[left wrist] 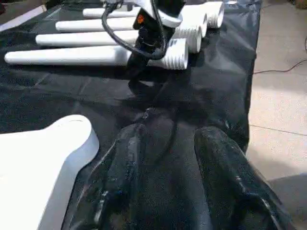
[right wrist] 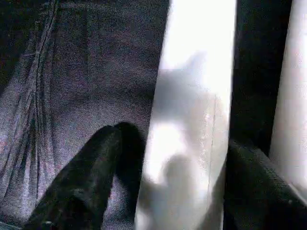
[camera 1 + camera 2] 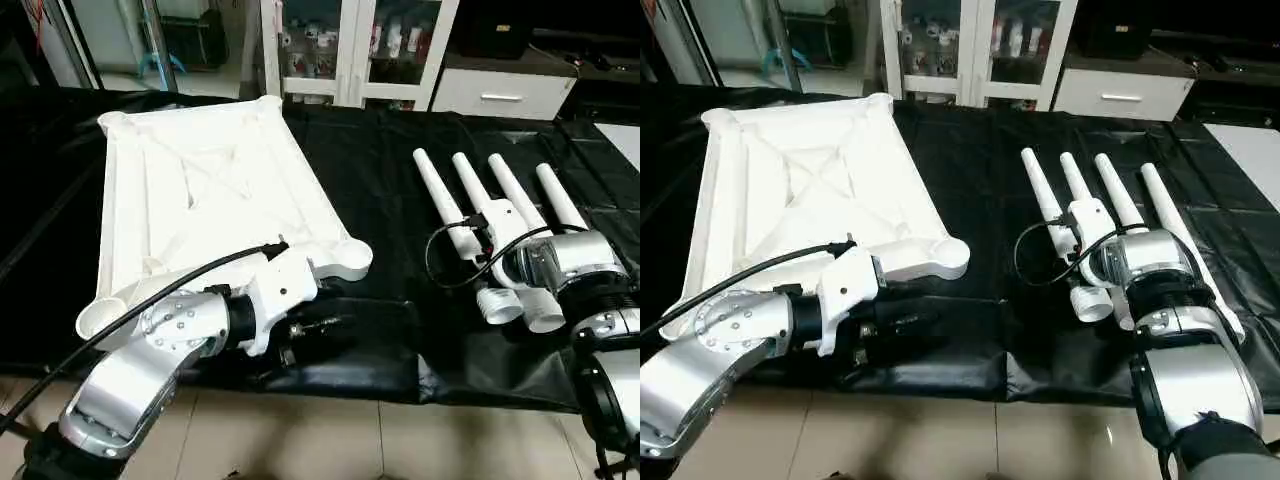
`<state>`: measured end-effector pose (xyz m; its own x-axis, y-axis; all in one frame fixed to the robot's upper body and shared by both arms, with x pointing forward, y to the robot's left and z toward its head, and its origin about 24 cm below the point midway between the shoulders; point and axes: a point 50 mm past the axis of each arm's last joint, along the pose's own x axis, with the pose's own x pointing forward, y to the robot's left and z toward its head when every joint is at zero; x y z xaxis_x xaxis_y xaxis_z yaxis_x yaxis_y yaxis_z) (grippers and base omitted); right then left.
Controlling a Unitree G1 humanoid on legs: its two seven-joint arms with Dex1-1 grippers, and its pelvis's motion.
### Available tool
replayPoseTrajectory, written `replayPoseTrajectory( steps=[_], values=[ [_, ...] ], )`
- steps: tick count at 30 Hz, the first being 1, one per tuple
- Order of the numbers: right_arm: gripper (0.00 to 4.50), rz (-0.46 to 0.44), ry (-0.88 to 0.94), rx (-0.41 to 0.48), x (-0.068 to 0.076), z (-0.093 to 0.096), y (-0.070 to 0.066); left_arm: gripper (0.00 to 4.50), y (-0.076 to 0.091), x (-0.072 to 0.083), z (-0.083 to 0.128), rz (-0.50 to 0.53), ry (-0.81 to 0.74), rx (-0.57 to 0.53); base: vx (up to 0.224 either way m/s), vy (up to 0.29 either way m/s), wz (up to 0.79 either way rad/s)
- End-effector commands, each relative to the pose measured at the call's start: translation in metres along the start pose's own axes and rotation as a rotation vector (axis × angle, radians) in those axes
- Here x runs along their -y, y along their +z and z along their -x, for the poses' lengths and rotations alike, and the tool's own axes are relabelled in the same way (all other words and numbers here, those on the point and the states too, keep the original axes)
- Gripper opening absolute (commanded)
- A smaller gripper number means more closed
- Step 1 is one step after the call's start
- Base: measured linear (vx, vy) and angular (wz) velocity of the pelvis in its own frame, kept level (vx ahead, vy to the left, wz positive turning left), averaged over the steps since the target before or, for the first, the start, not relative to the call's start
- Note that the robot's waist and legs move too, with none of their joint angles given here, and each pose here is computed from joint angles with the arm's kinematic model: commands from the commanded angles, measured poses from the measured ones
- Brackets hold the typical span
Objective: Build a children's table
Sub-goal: Pick table leg
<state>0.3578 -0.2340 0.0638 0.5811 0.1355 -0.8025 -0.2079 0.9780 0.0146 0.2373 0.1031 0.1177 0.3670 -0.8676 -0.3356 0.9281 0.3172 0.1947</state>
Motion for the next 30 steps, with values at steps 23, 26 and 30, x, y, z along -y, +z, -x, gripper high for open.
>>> replayPoseTrajectory(
  steps=[23,26,30],
  values=[
    [1.85,-0.155,0.078,0.075,-0.004,0.002,0.012,3.49,0.009,-0.023,0.011,-0.015,0.136,0.036,0.0,0.0,0.0],
    [1.85,-0.217,0.201,0.243,-0.009,0.02,0.04,3.49,0.025,-0.041,0.01,-0.001,0.274,0.152,0.0,0.0,0.0],
    [1.85,-0.277,0.365,0.408,-0.016,0.045,0.059,3.49,0.042,-0.06,0.005,0.061,0.42,0.275,0.0,0.0,0.0]
  ],
)
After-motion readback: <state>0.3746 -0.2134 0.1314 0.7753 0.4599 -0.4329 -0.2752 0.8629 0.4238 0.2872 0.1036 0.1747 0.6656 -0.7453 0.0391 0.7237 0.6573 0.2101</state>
